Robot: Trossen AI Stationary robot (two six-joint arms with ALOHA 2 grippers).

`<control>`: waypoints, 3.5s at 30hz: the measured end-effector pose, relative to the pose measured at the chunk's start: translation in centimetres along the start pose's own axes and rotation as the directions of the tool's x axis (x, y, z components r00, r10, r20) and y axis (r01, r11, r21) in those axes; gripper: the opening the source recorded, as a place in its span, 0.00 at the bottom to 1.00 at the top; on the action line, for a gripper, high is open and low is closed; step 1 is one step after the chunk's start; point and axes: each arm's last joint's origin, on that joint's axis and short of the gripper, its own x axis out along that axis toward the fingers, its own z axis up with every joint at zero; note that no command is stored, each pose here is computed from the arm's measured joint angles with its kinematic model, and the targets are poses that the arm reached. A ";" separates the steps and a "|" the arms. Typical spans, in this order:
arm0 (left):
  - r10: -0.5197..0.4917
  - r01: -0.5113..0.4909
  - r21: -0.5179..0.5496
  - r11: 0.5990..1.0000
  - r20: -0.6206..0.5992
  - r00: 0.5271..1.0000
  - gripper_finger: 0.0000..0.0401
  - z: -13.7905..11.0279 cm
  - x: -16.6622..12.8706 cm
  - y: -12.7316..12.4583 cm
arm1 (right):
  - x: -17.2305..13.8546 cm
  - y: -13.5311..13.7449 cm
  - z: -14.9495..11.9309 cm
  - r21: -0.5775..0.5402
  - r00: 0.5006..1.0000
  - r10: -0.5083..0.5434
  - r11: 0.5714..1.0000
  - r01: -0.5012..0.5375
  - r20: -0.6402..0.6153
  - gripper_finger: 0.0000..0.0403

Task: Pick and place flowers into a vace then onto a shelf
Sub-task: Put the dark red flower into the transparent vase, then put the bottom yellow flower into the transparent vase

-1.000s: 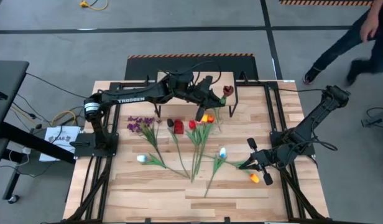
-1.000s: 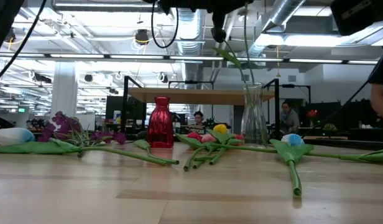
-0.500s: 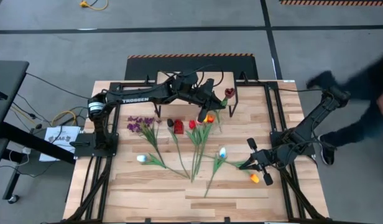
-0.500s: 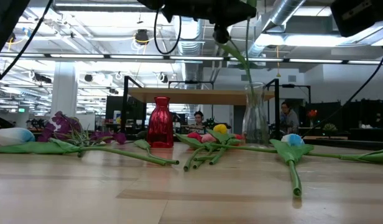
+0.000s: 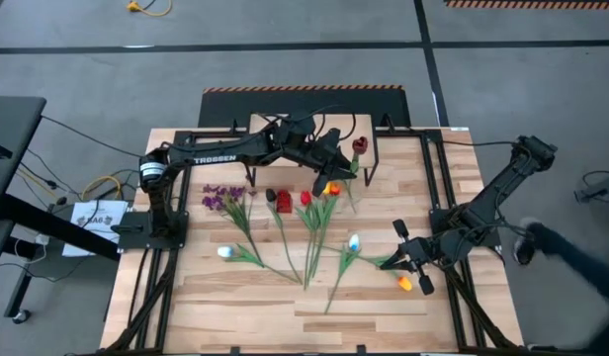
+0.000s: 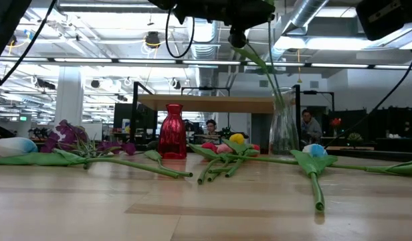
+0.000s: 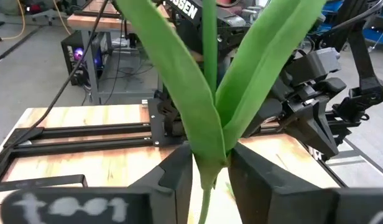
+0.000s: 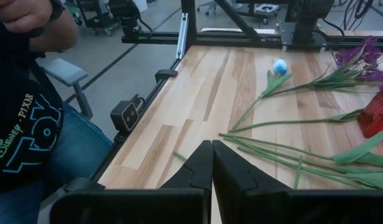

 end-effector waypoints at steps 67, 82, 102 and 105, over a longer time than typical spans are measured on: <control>0.144 -0.126 0.077 0.989 -0.305 0.942 0.58 10.0 -5.6 -6.1 | 0.3 -1.0 -1.0 0.180 0.992 -0.072 0.980 0.090 -0.108 0.00; 0.285 -0.240 0.191 0.952 -0.262 0.922 0.58 13.3 -7.9 -15.5 | 3.8 -0.5 -3.3 0.510 0.887 0.033 0.828 0.234 -0.461 0.13; 0.264 -0.215 0.186 0.959 -0.296 0.918 0.58 13.2 -9.3 -18.5 | 7.0 -0.2 -7.5 0.373 0.521 0.015 0.716 0.590 -0.853 0.20; 0.261 -0.213 0.182 0.960 -0.299 0.918 0.58 13.2 -9.3 -18.6 | 7.5 -0.5 -7.8 0.344 0.498 0.010 0.734 0.586 -0.867 0.20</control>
